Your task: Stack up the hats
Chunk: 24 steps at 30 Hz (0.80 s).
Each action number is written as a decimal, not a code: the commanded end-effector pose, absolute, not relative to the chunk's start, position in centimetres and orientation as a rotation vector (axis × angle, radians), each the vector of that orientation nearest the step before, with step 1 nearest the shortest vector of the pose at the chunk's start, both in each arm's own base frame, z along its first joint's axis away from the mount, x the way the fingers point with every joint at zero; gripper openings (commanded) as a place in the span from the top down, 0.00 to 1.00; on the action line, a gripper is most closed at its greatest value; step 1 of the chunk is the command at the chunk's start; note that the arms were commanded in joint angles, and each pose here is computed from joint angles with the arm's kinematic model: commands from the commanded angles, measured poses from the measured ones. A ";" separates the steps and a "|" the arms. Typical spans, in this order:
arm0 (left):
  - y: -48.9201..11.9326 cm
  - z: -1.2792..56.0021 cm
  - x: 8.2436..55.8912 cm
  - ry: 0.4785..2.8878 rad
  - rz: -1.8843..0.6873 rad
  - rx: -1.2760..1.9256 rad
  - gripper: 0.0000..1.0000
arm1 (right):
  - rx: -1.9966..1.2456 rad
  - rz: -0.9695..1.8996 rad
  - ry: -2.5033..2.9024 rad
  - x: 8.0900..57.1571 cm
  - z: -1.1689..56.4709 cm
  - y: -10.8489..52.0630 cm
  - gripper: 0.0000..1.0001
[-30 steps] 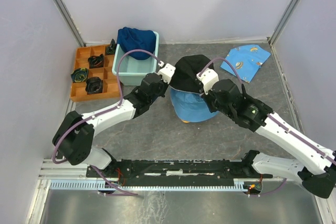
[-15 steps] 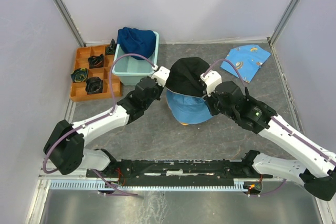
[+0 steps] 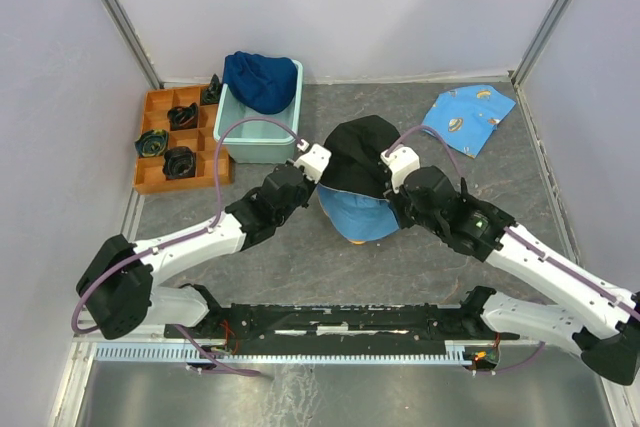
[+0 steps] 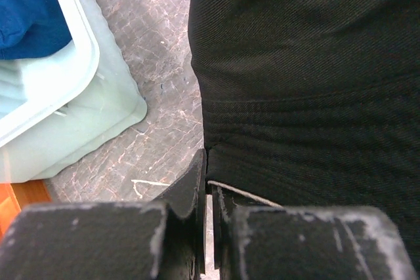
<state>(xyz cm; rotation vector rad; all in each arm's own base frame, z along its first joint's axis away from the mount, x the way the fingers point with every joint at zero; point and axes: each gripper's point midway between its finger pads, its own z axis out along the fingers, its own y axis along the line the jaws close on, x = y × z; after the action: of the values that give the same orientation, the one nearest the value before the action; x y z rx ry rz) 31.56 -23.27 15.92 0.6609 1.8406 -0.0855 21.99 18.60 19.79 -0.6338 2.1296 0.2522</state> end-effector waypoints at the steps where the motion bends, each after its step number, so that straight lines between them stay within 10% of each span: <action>1: -20.8 13.2 30.7 1.932 0.006 0.625 0.97 | -0.659 0.142 2.259 20.7 16.0 16.6 1.00; 24: -20.7 18.1 29.2 1.909 -0.127 0.501 0.89 | -0.519 0.111 2.432 19.9 14.3 16.5 0.96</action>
<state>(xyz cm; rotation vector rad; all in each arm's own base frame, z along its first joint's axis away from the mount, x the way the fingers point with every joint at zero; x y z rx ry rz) 30.23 -22.23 17.68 0.5632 1.8744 -0.1122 22.91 19.24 17.60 -0.5087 2.2446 0.2055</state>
